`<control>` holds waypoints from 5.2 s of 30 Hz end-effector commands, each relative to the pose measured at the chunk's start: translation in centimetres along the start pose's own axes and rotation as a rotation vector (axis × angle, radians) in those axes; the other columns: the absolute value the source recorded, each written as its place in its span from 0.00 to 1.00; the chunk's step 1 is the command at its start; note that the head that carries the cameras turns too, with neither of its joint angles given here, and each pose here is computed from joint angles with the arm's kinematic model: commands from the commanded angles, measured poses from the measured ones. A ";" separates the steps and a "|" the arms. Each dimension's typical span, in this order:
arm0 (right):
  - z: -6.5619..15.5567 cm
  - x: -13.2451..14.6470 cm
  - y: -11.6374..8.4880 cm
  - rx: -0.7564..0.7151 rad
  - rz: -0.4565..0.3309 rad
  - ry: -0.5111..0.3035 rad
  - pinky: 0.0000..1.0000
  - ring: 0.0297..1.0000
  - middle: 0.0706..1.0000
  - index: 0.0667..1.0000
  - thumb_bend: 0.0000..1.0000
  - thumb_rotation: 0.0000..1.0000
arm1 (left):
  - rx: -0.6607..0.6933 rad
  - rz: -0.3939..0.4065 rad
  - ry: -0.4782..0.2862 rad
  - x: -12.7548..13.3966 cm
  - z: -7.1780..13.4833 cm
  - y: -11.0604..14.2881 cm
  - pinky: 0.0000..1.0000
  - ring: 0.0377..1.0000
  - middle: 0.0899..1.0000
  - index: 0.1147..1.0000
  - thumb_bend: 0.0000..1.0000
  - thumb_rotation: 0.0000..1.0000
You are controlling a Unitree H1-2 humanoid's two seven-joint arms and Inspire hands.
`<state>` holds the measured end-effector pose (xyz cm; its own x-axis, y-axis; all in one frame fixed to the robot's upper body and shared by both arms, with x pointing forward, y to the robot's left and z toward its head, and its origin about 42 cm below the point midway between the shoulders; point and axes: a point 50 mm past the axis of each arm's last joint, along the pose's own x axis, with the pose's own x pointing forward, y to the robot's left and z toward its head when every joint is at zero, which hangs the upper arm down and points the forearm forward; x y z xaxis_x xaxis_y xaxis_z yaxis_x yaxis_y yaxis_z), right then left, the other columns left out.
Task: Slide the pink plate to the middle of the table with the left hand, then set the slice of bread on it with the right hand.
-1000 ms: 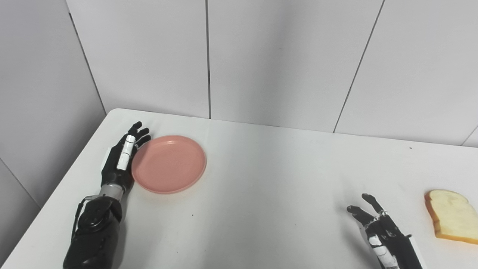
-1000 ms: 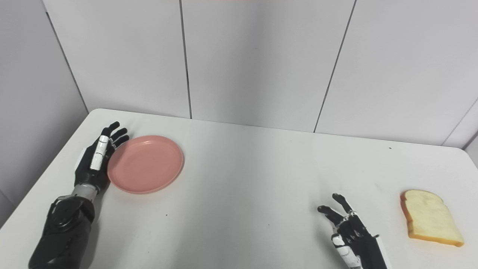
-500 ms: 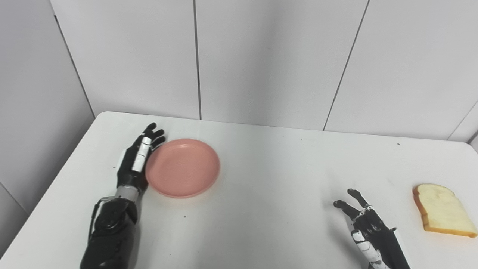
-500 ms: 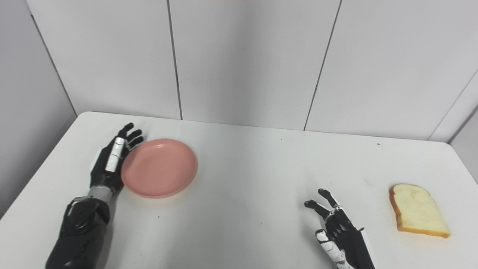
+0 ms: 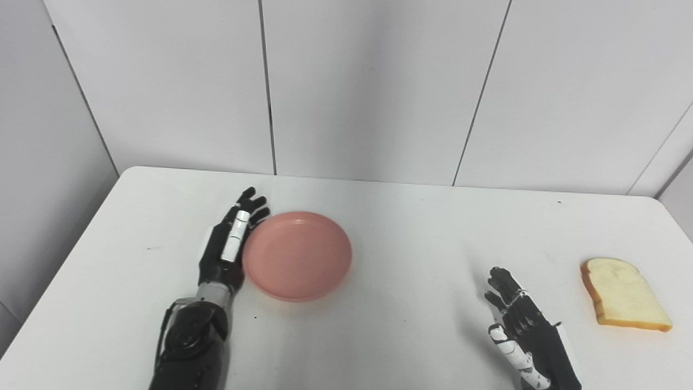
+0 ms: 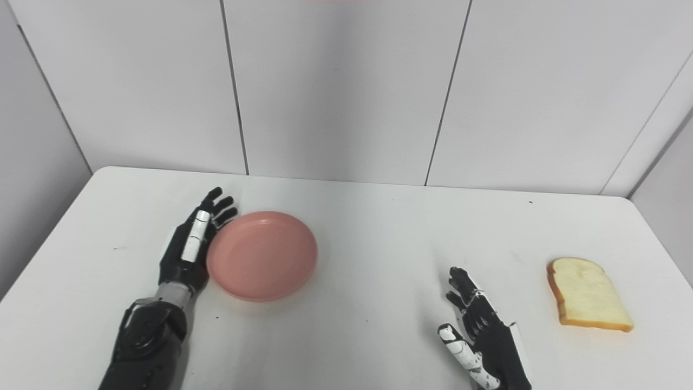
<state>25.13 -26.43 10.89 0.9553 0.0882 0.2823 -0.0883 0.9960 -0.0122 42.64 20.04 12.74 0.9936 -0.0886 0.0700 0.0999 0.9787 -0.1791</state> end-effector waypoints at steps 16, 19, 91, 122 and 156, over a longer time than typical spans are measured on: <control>-0.9 -0.9 3.6 -0.035 -0.071 0.030 0.90 0.95 0.94 0.88 0.81 0.60 | -0.019 -0.083 0.084 -1.0 -3.0 -4.8 0.85 0.86 0.86 0.85 0.79 0.77; -1.0 -0.8 4.0 -0.044 -0.081 0.034 0.89 0.94 0.93 0.87 0.79 0.59 | -0.017 -0.091 0.083 -1.3 -3.4 -5.2 0.86 0.86 0.86 0.87 0.78 0.77; 11.6 14.5 -12.3 -1.224 -0.787 0.343 1.00 1.00 1.00 0.99 1.00 0.54 | -0.047 -0.177 0.142 -1.6 -4.8 -5.3 0.85 0.89 0.86 0.92 0.66 0.77; 15.2 14.4 -12.8 -1.201 -0.504 0.651 0.96 1.00 1.00 1.00 1.00 0.53 | -0.034 -0.192 0.155 -1.3 -5.0 -5.5 0.84 0.88 0.86 0.93 0.64 0.75; 10.0 16.5 -15.1 -1.221 -0.481 0.844 0.96 1.00 1.00 1.00 1.00 0.41 | -0.031 -0.209 0.161 -1.9 -5.3 -5.5 0.86 0.88 0.87 0.94 0.63 0.74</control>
<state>38.40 -40.07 22.67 0.7260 -0.6590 -0.1965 0.0578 0.3433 -0.9375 42.30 13.56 11.81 0.9464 -0.3113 0.0866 0.3223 0.9283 -0.1852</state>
